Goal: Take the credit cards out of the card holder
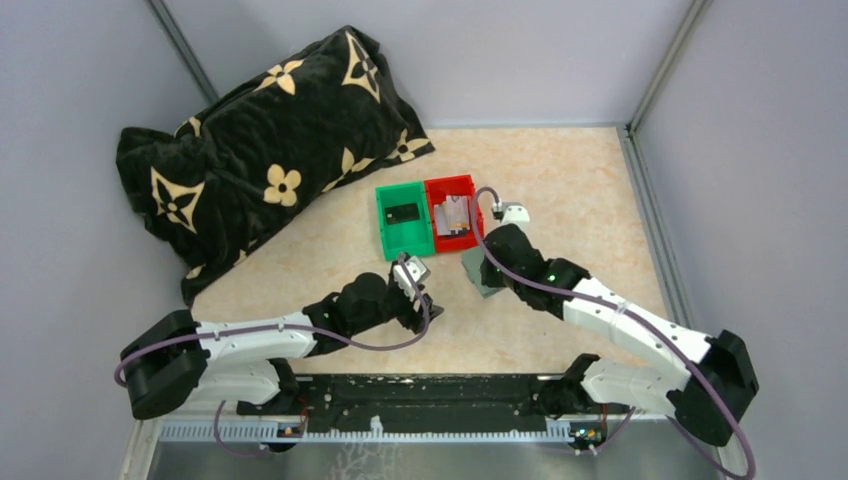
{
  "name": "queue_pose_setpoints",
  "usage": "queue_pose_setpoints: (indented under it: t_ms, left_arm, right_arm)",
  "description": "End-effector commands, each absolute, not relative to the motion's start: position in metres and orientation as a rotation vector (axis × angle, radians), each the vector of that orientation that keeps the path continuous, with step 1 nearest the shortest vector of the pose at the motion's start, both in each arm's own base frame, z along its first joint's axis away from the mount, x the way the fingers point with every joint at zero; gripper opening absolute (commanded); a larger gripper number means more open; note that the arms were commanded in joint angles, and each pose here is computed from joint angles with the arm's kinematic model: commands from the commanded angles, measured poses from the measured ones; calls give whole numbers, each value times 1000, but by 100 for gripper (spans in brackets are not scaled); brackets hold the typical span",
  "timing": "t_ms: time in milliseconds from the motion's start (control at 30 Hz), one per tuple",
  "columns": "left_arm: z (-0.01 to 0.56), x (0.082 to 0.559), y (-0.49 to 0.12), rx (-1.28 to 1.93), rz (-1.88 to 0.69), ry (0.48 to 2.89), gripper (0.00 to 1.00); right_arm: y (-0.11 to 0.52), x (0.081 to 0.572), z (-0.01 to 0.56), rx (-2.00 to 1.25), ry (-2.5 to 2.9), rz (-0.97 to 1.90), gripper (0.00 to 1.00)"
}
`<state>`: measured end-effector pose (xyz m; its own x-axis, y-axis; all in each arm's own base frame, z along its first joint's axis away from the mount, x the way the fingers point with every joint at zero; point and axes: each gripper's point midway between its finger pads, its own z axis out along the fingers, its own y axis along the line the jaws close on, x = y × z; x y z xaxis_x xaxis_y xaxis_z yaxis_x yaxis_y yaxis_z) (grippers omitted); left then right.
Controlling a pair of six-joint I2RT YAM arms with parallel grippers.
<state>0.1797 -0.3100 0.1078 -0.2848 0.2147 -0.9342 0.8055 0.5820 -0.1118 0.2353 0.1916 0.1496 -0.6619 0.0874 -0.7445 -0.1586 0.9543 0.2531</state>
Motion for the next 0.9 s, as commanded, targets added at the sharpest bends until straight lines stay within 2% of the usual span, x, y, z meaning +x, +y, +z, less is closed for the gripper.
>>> queue_pose_setpoints:
  t_ms: [0, 33, 200, 267, 333, 367, 400, 500, 533, 633, 733, 867]
  left_arm:
    - [135, 185, -335, 830, -792, 1758, 74]
    - [136, 186, -337, 838, -791, 1757, 74]
    - [134, 189, -340, 865, -769, 1741, 74]
    - [132, 190, -343, 875, -771, 1737, 74]
    - [129, 193, -348, 873, -770, 1733, 67]
    - [129, 195, -352, 874, -769, 1732, 61]
    - [127, 196, -357, 890, -770, 1727, 59]
    - [121, 204, -370, 913, -756, 1727, 57]
    - [119, 207, -374, 922, -748, 1725, 56]
    - [115, 213, -385, 934, -736, 1712, 56]
    - [106, 219, -393, 950, -720, 1720, 69]
    - [88, 219, -404, 992, -726, 1745, 76]
  right_arm:
    - [199, 237, 134, -73, 2304, 342, 0]
    - [202, 235, 129, -76, 2309, 360, 0]
    - [210, 230, 118, -95, 2338, 403, 53]
    - [202, 233, 125, -81, 2315, 366, 61]
    - [192, 238, 126, -56, 2308, 341, 57]
    - [189, 240, 124, -44, 2313, 343, 52]
    - [185, 241, 120, -37, 2323, 345, 44]
    - [180, 240, 102, -42, 2360, 313, 7]
    - [180, 238, 94, -48, 2378, 305, 0]
    - [180, 232, 70, -58, 2417, 305, 0]
    - [181, 227, 51, -64, 2452, 313, 0]
    - [182, 218, 33, -67, 2485, 335, 0]
